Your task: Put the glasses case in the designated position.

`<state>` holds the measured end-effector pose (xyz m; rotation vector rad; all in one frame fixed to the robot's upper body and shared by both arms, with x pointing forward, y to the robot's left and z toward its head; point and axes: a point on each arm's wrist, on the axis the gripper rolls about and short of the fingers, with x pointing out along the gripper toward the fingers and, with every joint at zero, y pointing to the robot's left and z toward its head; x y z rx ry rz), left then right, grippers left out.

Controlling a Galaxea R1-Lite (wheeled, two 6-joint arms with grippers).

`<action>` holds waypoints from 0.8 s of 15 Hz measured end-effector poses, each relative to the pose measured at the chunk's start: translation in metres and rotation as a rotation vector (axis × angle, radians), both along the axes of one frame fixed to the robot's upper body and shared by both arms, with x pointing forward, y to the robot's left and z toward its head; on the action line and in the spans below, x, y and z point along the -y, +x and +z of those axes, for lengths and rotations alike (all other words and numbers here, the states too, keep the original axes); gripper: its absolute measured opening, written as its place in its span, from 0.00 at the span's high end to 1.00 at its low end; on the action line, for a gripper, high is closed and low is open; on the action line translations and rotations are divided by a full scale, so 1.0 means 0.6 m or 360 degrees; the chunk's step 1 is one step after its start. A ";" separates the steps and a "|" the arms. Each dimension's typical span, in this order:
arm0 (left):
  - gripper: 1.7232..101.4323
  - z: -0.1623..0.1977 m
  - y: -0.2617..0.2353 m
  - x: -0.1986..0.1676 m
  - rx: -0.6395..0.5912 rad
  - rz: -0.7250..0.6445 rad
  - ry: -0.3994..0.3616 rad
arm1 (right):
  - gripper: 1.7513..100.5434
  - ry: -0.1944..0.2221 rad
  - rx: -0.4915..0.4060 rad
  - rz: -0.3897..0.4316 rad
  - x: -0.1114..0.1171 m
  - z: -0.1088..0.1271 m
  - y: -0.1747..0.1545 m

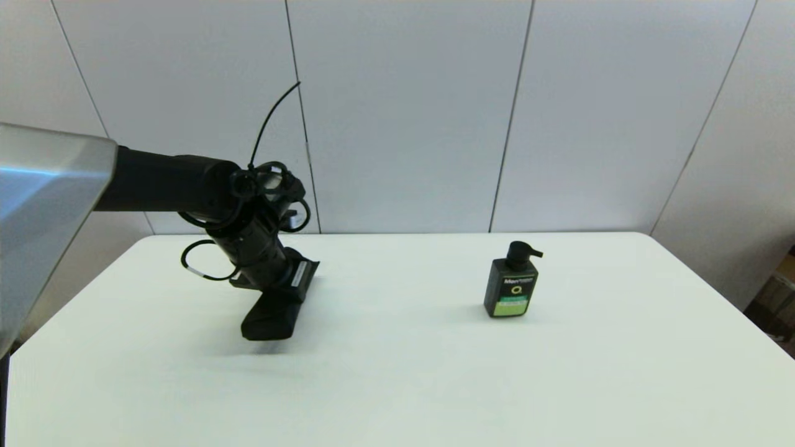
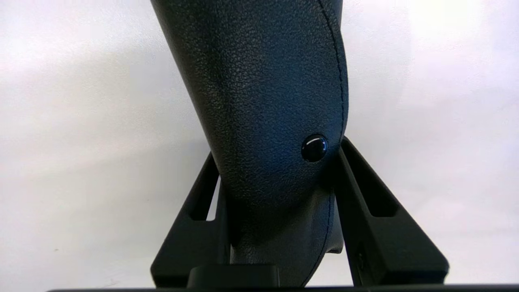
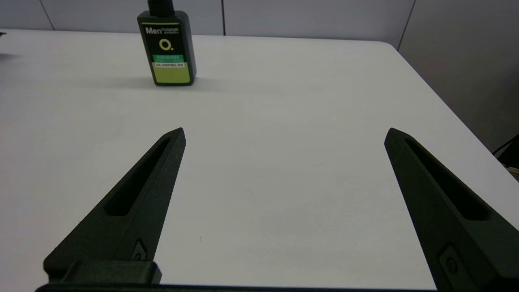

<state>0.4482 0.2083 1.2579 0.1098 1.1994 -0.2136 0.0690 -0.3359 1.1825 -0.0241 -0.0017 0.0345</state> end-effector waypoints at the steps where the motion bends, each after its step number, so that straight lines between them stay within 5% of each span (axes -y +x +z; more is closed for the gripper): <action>1: 0.58 0.006 -0.002 -0.001 0.0015 -0.0001 -0.0005 | 0.03 0.0000 0.0000 0.0000 0.000 0.000 0.000; 12: 0.59 0.077 -0.044 0.038 0.0198 -0.0135 -0.0078 | 0.03 0.0000 0.0000 -0.0001 0.000 0.000 0.000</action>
